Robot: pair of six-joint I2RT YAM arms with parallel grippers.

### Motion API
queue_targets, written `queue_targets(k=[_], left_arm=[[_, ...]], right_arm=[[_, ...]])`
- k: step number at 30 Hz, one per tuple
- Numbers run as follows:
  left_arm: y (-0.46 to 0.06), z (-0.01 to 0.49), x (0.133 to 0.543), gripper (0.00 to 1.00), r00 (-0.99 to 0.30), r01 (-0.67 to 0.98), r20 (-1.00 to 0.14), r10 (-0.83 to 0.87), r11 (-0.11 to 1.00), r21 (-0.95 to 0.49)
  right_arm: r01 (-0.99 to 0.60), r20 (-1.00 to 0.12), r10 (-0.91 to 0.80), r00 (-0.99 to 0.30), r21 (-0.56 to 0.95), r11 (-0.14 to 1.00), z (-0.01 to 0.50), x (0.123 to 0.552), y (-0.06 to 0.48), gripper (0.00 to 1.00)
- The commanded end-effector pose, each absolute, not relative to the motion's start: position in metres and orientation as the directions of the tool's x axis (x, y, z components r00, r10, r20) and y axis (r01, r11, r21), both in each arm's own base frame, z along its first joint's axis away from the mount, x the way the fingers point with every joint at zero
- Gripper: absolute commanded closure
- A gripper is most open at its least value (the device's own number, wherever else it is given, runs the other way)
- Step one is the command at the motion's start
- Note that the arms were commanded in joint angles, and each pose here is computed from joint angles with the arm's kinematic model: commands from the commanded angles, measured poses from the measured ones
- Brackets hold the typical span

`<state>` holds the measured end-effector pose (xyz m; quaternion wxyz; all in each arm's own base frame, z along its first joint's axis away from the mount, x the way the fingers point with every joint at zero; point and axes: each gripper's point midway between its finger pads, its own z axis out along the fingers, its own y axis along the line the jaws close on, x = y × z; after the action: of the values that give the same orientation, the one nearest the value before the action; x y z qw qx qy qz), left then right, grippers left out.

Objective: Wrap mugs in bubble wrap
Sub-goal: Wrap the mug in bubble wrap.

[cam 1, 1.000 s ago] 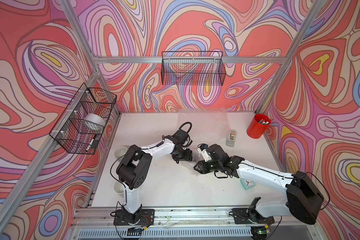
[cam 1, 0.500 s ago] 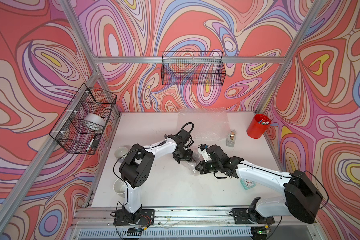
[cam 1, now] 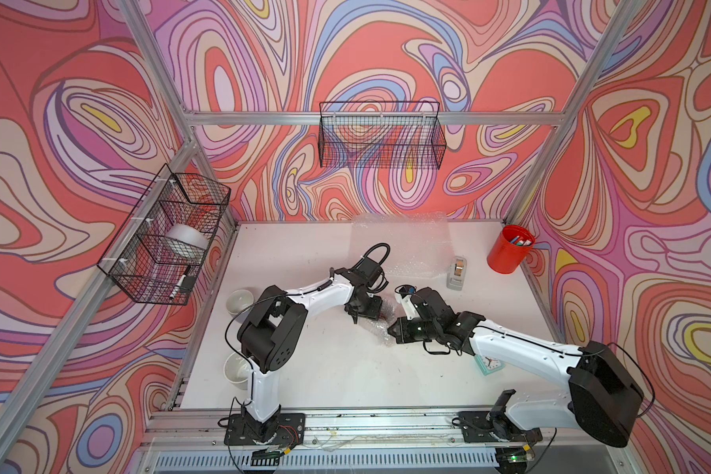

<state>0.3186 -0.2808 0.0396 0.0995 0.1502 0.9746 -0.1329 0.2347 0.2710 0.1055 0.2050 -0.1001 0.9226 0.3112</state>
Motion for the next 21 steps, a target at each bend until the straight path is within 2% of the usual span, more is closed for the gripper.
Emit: queue_targets(k=[1, 11, 18, 21], left_arm=[[-0.235, -0.009, 0.3, 0.44, -0.936, 0.344, -0.094, 0.34, 0.939, -0.03], [-0.236, -0.01, 0.3, 0.44, -0.932, 0.352, -0.11, 0.346, 0.935, -0.042], [-0.238, -0.013, 0.298, 0.45, -0.932, 0.35, -0.114, 0.343, 0.935, -0.055], [-0.238, -0.013, 0.297, 0.45, -0.935, 0.345, -0.114, 0.336, 0.937, -0.062]], right_arm=[[-0.206, -0.426, 0.012, -0.905, 0.462, 0.863, 0.099, 0.244, 0.245, 1.0], [-0.039, -0.354, 0.081, -0.932, 0.321, 0.946, 0.067, 0.253, 0.211, 1.0], [-0.011, -0.325, 0.079, -0.943, 0.266, 0.964, 0.057, 0.256, 0.207, 1.0], [-0.056, -0.343, 0.05, -0.938, 0.292, 0.955, 0.065, 0.259, 0.215, 1.0]])
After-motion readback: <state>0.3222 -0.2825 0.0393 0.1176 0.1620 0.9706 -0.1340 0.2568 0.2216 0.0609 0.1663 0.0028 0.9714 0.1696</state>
